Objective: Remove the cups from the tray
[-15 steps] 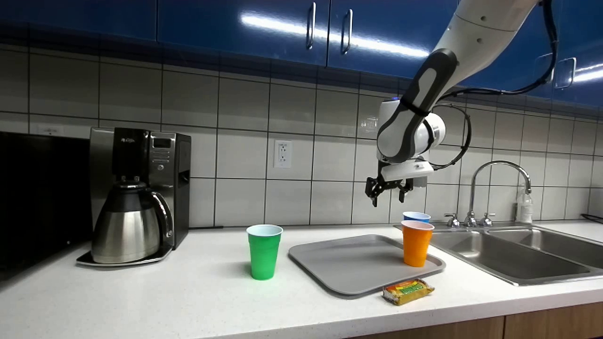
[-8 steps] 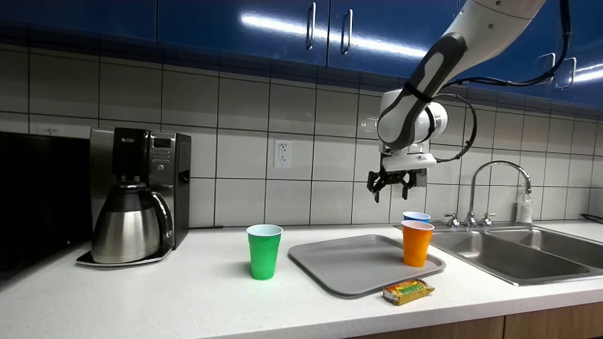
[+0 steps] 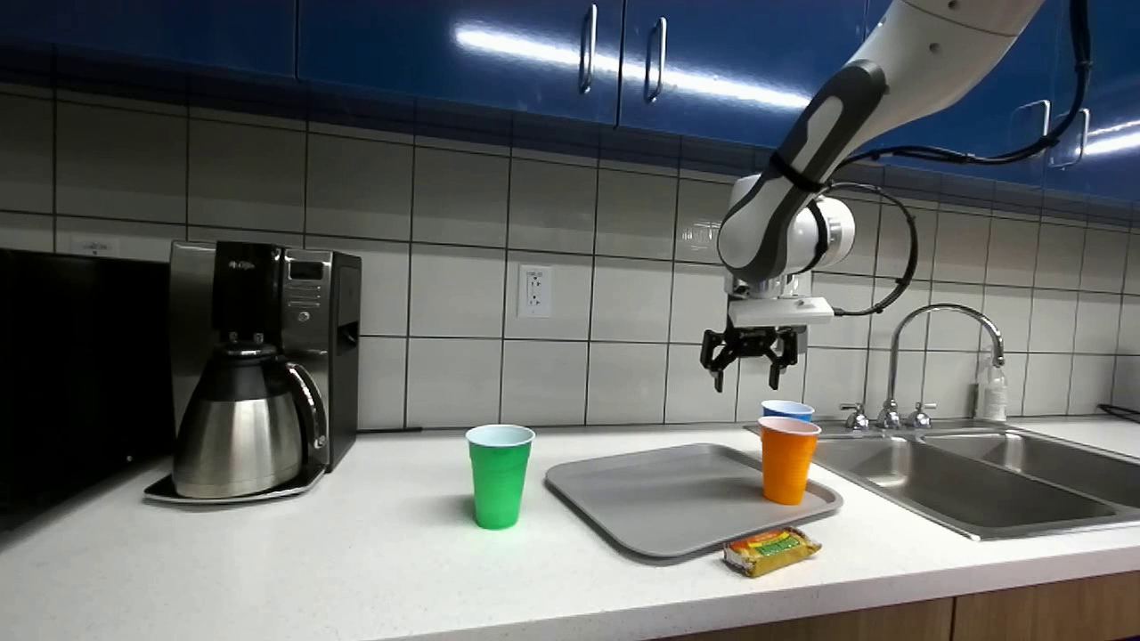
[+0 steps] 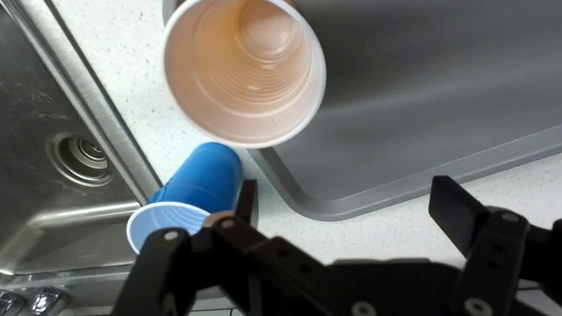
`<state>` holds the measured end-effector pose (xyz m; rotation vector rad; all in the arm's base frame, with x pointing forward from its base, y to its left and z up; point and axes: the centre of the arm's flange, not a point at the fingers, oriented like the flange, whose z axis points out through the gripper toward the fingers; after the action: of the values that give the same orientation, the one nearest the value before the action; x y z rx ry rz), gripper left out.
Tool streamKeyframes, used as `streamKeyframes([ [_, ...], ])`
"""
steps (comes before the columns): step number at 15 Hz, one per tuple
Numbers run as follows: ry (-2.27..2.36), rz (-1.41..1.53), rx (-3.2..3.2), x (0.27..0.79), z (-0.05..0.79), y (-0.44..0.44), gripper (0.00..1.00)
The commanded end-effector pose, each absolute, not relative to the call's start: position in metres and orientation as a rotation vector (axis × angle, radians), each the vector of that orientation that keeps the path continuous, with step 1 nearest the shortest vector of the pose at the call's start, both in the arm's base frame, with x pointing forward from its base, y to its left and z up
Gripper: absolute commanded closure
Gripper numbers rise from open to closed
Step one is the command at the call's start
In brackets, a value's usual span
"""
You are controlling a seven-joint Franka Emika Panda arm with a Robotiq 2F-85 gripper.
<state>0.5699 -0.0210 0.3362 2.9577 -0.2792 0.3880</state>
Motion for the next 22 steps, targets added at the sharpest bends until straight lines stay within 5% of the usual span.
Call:
streamKeyframes([
  [1, -0.276, 0.346, 2.987, 0.553, 0.342, -0.022, 0.00],
  [22, -0.248, 0.247, 2.984, 0.527, 0.298, -0.023, 0.00],
])
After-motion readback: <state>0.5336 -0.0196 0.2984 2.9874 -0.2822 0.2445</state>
